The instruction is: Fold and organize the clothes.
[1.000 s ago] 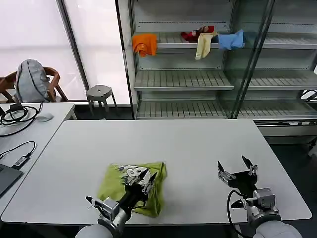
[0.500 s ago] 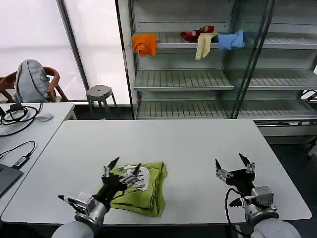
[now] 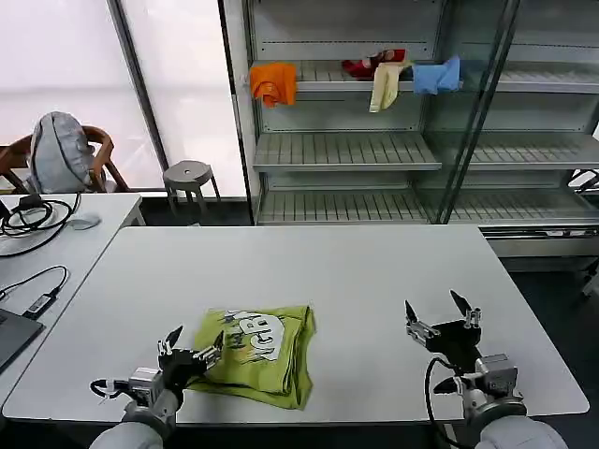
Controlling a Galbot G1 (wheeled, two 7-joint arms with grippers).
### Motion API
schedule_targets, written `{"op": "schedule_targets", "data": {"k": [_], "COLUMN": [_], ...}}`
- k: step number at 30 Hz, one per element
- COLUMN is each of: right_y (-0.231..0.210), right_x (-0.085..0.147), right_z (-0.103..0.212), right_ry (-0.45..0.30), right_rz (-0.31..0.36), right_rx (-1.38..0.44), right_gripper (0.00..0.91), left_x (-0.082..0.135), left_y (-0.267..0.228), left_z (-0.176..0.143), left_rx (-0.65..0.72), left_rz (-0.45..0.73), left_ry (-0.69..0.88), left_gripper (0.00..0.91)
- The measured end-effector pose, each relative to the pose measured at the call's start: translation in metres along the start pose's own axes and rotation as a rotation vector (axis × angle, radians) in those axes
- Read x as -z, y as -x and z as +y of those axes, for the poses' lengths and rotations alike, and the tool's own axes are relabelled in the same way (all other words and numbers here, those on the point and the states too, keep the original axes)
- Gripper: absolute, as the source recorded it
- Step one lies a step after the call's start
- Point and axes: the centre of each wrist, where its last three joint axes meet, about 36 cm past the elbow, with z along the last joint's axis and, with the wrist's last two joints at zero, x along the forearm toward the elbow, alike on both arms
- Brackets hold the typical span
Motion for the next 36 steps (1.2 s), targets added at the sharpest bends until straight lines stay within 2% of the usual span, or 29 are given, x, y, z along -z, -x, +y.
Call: {"op": "schedule_targets", "data": {"k": [10,21,22,23,24,25,26,36], "right_y": [-0.001,-0.001,-0.001,-0.001,-0.001,-0.001,-0.001,-0.001], "right_x": [0.0,-0.002,-0.002,-0.002,-0.002,-0.002,-0.002,-0.003], "right_z": [0.001,0.002,0.002,0.002,0.002,0.002,0.002,0.002], "right_ry": [0.0,0.001,0.001,0.002,0.002,0.001,0.002,0.002], "right_rz": [0.0,0.007,0.007,0.007,0.007,0.007,0.008,0.01], "right_rx": [0.002,0.003,0.003,0.003,0.003,0.003,0.002,0.003], "right_gripper": [0.907,0.907,0.907,0.907,0.907,0.907,0.907,0.907], "left_x": [-0.011,-0.021,-0.022,-0.023,-0.025,-0.026,-0.027,-0.035], "left_y": [0.012,0.018,0.018,0.018,0.019,0.019,0.018,0.015], "left_z": [0.003,0.013,0.013,0.013,0.013,0.013,0.013,0.009], "left_rx": [0.003,-0.048,-0.052,-0.058,-0.062,-0.066,-0.073,-0.104], "left_rz": [0.047,0.041,0.043,0.045,0.047,0.048,0.048,0.053], "left_ry": [-0.036,-0.165,-0.174,-0.185,-0.194,-0.203,-0.214,-0.26], "left_gripper": [0.907,0.907,0.856,0.383,0.181,0.081,0.02,0.02]}}
